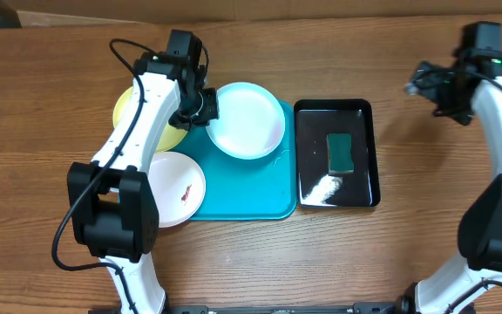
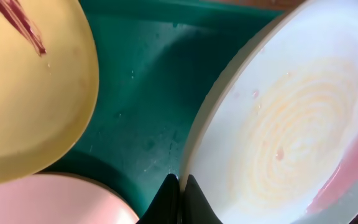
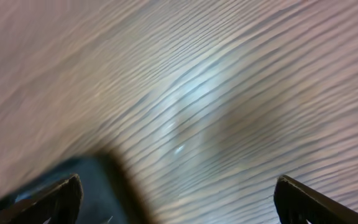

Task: Clean dirty plates on tray and stack at the side
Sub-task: 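Lift the light-blue plate with left gripper and tip it over black tray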

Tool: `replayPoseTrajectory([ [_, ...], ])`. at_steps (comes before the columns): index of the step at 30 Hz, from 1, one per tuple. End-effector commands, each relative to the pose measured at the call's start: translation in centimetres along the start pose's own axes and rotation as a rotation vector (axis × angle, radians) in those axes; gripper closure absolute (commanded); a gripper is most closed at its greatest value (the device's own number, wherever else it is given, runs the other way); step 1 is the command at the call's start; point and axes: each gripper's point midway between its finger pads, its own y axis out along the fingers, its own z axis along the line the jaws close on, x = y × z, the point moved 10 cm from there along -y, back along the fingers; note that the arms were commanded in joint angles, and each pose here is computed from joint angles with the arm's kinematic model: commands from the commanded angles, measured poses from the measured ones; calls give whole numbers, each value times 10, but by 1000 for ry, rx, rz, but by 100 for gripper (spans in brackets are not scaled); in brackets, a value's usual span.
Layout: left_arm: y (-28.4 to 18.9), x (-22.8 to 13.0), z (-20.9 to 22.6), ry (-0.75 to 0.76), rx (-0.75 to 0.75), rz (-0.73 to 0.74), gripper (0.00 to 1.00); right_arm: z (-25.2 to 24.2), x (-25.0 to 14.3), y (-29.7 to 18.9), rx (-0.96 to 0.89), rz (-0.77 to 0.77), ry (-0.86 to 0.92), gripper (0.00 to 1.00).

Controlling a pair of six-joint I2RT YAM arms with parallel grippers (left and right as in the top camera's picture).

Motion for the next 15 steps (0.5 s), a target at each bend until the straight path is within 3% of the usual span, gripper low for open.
replayPoseTrajectory([
  [1,-29,5,-18,52,-29,-83,96,-36,21,-5,-22,-62,92,0],
  [7,-40,4,-47,120,-28,-133,96,-80,41,-10,-48,-138,191,0],
  [15,-46,-15,-98,259,130,-229,96,-103,44,-13,-70,-147,240,0],
])
